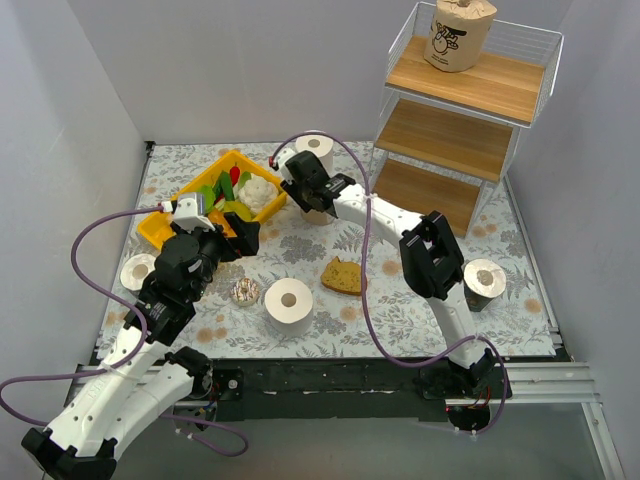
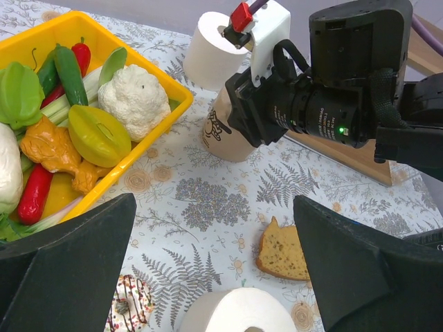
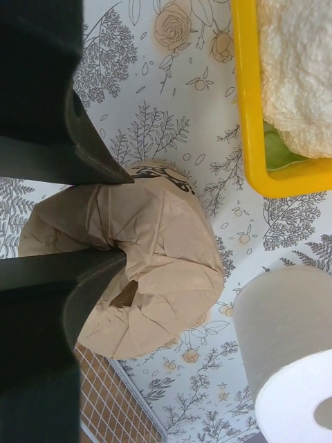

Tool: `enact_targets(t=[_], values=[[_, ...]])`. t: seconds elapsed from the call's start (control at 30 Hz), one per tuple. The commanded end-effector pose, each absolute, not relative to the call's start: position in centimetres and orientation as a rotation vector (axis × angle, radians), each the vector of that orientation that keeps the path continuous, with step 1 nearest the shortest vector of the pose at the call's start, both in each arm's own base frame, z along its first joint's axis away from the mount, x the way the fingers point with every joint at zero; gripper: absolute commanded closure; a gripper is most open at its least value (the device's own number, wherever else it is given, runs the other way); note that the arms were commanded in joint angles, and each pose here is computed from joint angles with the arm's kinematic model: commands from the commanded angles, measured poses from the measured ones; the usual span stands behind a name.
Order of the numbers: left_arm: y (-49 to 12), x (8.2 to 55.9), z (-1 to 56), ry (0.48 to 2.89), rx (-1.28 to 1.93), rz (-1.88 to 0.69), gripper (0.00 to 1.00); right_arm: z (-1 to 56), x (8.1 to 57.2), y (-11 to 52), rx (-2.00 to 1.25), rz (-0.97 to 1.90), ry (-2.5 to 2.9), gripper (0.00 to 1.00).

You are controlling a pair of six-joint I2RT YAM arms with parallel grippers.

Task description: Place and organize the paper towels onto the shelf

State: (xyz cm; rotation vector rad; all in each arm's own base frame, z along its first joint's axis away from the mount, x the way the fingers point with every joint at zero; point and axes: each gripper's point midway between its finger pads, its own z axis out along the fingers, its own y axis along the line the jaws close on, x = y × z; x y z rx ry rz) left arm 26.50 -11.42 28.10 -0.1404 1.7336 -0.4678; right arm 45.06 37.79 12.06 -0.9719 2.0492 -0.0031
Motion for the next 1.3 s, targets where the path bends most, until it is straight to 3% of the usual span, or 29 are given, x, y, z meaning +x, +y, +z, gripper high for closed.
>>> enact_targets(t=[0.0,0.6,0.87,1.27], values=[[-11.1,26.5,28.3,1.725,-0.146,-0.457,0.02,13.8,44.4,36.2,-0.991,-0.021,2.044,0.62],[-11.4,26.4,28.3,1.727,-0.133,-0.473,0.02,18.7,34.9,26.2,-1.125,-0.087,2.019,0.63],[-11.4,26.4,28.3,1.725,-0.135,-0.472,0.02,28.6,33.9,23.7,-1.074,-0.145,1.93,0.63],[-11.5,26.4,28.4,1.728,-0.129,-0.477,0.02,49.6,35.3,18.3,-0.693,-0.377,1.56,0.62]])
